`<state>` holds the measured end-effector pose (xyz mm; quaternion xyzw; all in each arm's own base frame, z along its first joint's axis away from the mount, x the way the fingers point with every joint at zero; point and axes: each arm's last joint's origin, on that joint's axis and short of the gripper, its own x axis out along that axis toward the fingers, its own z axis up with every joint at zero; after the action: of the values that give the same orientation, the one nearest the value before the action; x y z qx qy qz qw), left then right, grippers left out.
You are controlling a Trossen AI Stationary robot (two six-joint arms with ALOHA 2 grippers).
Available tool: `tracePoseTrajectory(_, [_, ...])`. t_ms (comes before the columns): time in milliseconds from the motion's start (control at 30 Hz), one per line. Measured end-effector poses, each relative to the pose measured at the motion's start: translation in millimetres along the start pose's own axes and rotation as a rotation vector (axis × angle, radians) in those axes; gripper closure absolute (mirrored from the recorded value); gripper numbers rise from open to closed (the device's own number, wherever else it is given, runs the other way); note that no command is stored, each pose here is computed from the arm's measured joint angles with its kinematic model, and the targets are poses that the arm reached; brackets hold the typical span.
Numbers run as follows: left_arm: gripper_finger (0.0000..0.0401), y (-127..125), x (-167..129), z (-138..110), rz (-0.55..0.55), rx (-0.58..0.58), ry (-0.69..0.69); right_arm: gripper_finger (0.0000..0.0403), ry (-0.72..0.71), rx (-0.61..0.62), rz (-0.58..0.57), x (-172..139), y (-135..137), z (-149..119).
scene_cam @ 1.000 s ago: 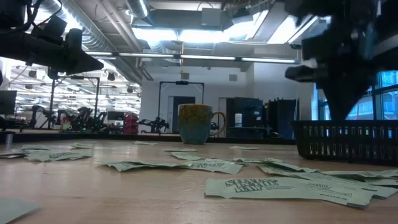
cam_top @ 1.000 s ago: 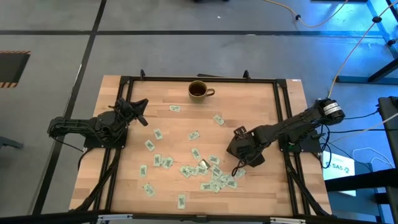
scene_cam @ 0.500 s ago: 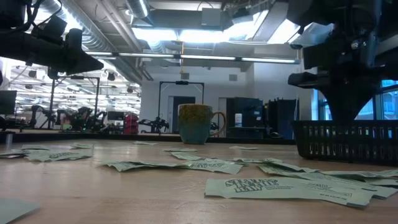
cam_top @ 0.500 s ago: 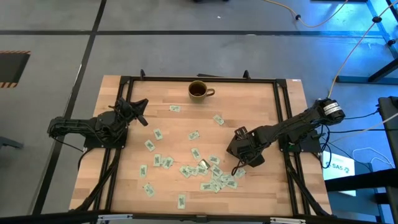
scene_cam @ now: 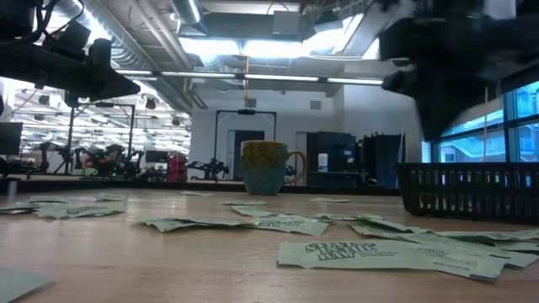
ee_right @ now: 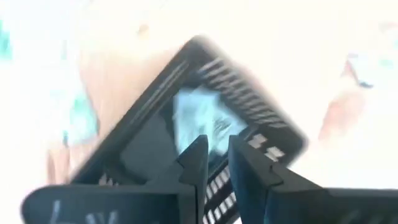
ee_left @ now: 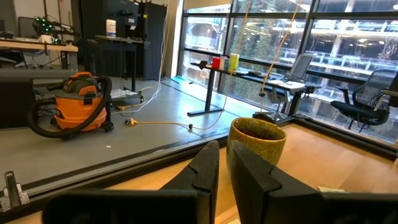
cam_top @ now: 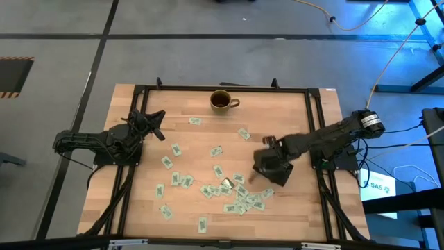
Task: Pick and place Stevia / Truvia into bins
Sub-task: Put the stevia packet into the black bin
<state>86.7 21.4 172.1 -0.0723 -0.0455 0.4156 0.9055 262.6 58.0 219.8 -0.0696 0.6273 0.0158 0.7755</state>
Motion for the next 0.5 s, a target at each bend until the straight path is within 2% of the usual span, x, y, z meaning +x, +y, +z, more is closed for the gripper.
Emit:
tracePoseTrajectory(100, [0.0368, 0.1, 0.0, -0.1, 0.002, 0.0, 0.0, 0.0337, -0.051, 0.158, -0.009, -10.4, -21.6, 11.6])
tracePoseTrajectory(167, [0.0368, 0.1, 0.0, -0.1, 0.002, 0.001, 0.0, 0.0337, -0.079, 0.222, -0.017, -15.7, -36.8, 16.8])
tracePoseTrajectory(500, [0.0368, 0.1, 0.0, 0.0, 0.002, 0.0, 0.0, 0.0337, -0.324, 0.428, -0.058, -20.9, -91.5, 36.3])
